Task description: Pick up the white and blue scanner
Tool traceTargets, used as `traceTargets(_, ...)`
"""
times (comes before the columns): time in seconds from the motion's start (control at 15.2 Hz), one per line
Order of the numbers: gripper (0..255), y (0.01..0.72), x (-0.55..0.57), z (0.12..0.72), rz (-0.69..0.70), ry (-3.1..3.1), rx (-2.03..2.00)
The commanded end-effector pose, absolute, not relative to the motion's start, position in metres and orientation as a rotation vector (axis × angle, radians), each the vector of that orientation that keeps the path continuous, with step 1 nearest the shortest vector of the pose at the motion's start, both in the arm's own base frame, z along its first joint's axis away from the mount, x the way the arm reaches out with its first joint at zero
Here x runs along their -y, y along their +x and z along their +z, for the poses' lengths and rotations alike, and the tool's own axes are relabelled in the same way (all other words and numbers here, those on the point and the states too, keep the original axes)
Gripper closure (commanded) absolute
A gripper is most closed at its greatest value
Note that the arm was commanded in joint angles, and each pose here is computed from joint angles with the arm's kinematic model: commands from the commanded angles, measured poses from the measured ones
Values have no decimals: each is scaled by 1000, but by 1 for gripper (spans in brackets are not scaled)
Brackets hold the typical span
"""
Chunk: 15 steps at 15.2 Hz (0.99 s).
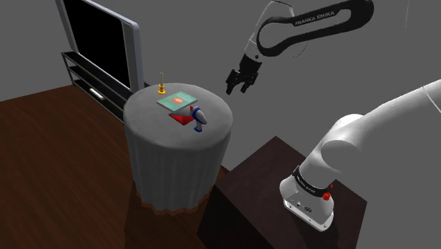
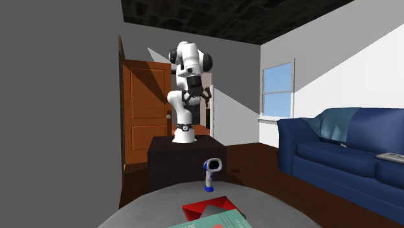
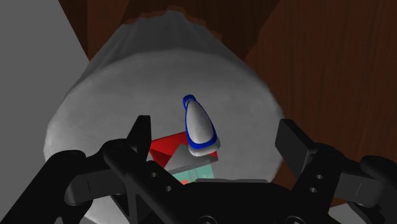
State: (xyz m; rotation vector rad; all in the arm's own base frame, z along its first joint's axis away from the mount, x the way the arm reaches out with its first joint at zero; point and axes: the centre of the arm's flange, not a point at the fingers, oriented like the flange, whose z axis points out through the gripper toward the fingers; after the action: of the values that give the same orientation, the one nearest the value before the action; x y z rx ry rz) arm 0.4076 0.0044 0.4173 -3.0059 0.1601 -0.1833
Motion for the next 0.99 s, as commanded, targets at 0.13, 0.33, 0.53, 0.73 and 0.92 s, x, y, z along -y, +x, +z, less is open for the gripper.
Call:
traceTargets(0.13, 0, 436, -7, 375, -222, -2998, -137)
traceTargets(0.33, 0, 456, -9, 342, -247, -2991, -119)
traceTargets(0.53, 0, 477, -11, 310, -272, -2985, -101)
traceTargets(0.73, 0, 498, -13, 278, -297, -2977, -84)
traceTargets(0.92, 0, 520, -16, 246, -322, -2970, -66)
